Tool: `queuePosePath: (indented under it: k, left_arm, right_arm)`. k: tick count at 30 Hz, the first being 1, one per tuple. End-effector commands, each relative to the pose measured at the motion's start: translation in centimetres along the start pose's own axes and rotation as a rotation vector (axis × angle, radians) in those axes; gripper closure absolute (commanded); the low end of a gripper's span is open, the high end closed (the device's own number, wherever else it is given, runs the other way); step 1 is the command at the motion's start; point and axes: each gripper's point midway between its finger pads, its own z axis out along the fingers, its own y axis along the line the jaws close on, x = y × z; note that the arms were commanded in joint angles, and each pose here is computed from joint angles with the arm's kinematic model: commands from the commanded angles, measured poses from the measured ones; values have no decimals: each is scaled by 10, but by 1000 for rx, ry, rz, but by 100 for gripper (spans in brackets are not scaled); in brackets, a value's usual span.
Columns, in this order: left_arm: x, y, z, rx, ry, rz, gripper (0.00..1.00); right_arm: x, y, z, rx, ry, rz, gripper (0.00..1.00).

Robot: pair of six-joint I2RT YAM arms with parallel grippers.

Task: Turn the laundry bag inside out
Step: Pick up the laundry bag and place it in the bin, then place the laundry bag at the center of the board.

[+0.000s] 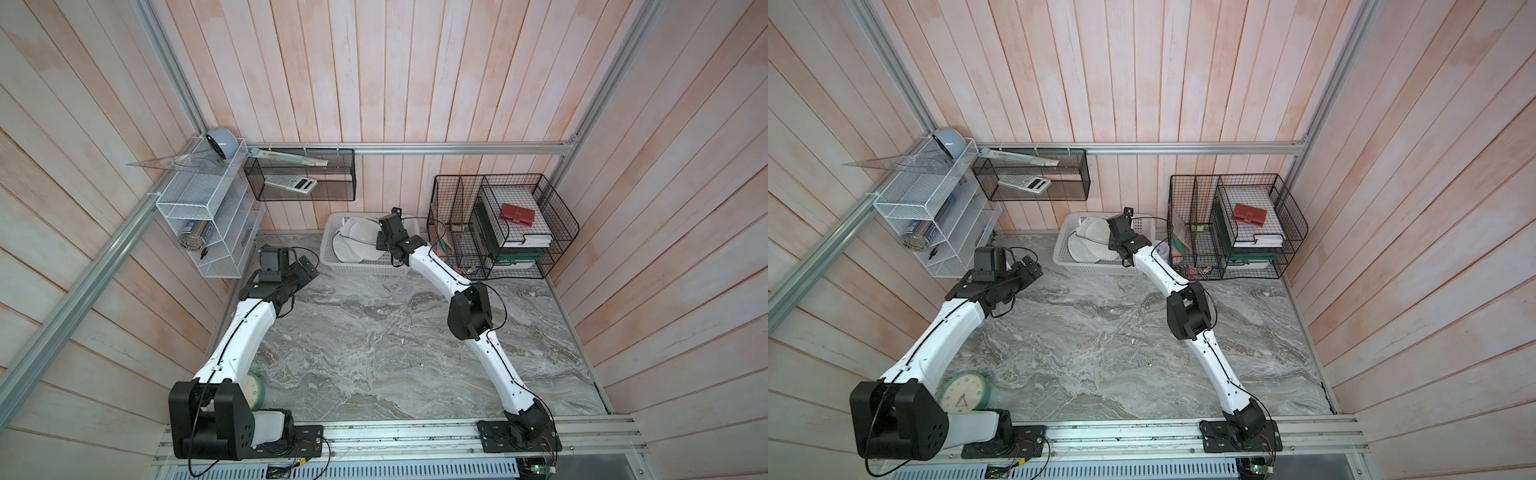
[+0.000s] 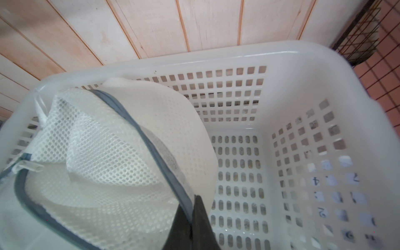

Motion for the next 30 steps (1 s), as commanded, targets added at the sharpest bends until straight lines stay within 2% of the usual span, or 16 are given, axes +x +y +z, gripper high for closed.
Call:
queuePosePath:
  k: [1,7,12,21,26,30]
  left_arm:
    - [-5,-6,-6,25,-18,18,0]
    - [-10,-12,-8,41,-31,21,0]
    - [-15,-18,-11,62,-40,23,0]
    - [-17,-40,-24,106,-51,75,0]
    - [-18,-48,-29,121,-63,91,0]
    - [-24,-55,-35,134,-81,95,0]
  right_arm:
    - [-80,32,-67,-128,-149,19,100]
    - [-123,38,-131,-173,-205,-3,100]
    - [-139,29,-181,-168,-234,-11,100]
    - [-129,23,-295,-280,-247,-7,100]
    - [-121,41,-356,-360,-264,-29,100]
    - [-117,56,-389,-445,-259,-5,100]
